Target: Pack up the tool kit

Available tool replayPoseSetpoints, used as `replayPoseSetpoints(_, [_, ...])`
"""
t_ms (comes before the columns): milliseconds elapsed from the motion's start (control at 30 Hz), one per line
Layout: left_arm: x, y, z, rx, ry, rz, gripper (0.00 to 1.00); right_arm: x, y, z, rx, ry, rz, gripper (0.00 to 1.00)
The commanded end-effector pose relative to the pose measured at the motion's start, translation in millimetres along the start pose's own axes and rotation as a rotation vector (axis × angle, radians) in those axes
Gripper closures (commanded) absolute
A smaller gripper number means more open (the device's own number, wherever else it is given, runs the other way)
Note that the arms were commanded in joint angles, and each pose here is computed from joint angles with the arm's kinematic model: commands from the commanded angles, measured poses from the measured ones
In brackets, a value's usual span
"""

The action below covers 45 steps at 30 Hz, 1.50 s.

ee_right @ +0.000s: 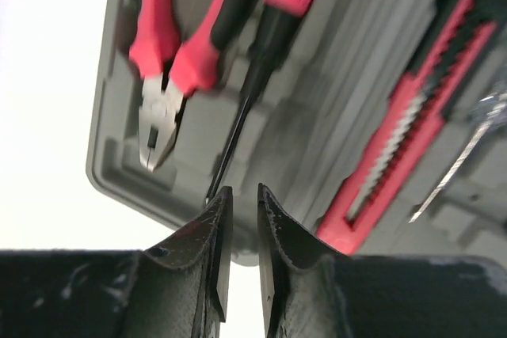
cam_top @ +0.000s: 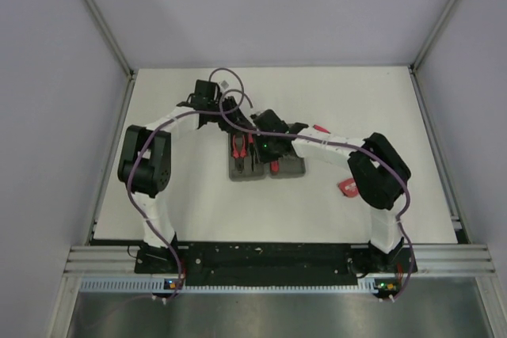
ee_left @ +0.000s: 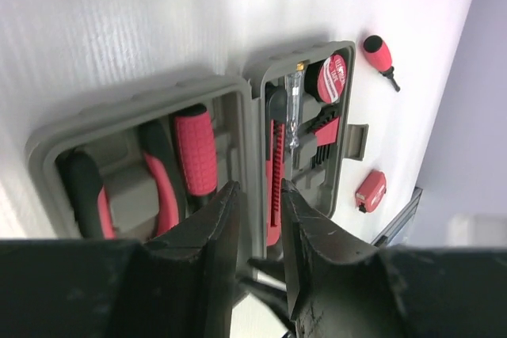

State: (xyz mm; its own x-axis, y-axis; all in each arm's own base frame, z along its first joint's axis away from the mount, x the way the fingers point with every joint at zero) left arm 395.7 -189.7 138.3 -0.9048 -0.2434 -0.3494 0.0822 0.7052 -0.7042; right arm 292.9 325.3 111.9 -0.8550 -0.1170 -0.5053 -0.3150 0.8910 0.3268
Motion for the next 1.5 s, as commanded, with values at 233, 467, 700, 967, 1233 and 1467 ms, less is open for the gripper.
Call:
replayPoseSetpoints(233, [-3.2, -2.7, 30.4, 0.059, 0.023, 0.056, 0.73, 11.9, 31.5, 0.5, -0.105, -0.06, -0.112, 0.86])
replayPoseSetpoints(467, [11.1, 7.0, 37.7, 0.011, 0.08, 0.044, 0.75, 13.9, 28.0, 11.2, -0.071, -0.047, -0.114, 0.91])
replayPoseSetpoints(700, [19.9, 18.9, 39.2, -0.047, 0.112, 0.025, 0.78, 23.8, 21.5, 25.2, -0.04, 0.002, -0.117, 0.98])
replayPoseSetpoints(967, [37.6, 33.9, 46.6, -0.086, 0.201, -0.042, 0.85, 37.7, 13.0, 33.3, -0.012, 0.05, -0.113, 1.0])
replayPoseSetpoints(1233, [37.2, 36.0, 46.4, -0.105, 0.205, -0.031, 0.87, 33.9, 10.2, 33.1, 0.023, 0.034, -0.101, 1.0])
replayPoseSetpoints(1467, [23.9, 21.0, 41.8, -0.071, 0.19, -0.007, 0.85, 14.2, 21.3, 14.2, 0.012, -0.018, -0.087, 1.0])
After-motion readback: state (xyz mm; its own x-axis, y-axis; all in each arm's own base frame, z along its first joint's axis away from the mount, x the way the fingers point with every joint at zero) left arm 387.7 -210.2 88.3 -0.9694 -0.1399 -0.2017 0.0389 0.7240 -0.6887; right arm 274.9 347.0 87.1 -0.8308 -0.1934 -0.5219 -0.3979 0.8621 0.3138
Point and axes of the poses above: each gripper's point midway between its finger pads, its own z axis out along the fingers, its own y axis along the line the jaws close on, x = y × z, the point moved 6 cm from there along -z, back along the fingers, and after that the axes turned 5 degrees about z, right-handed, at the moved point
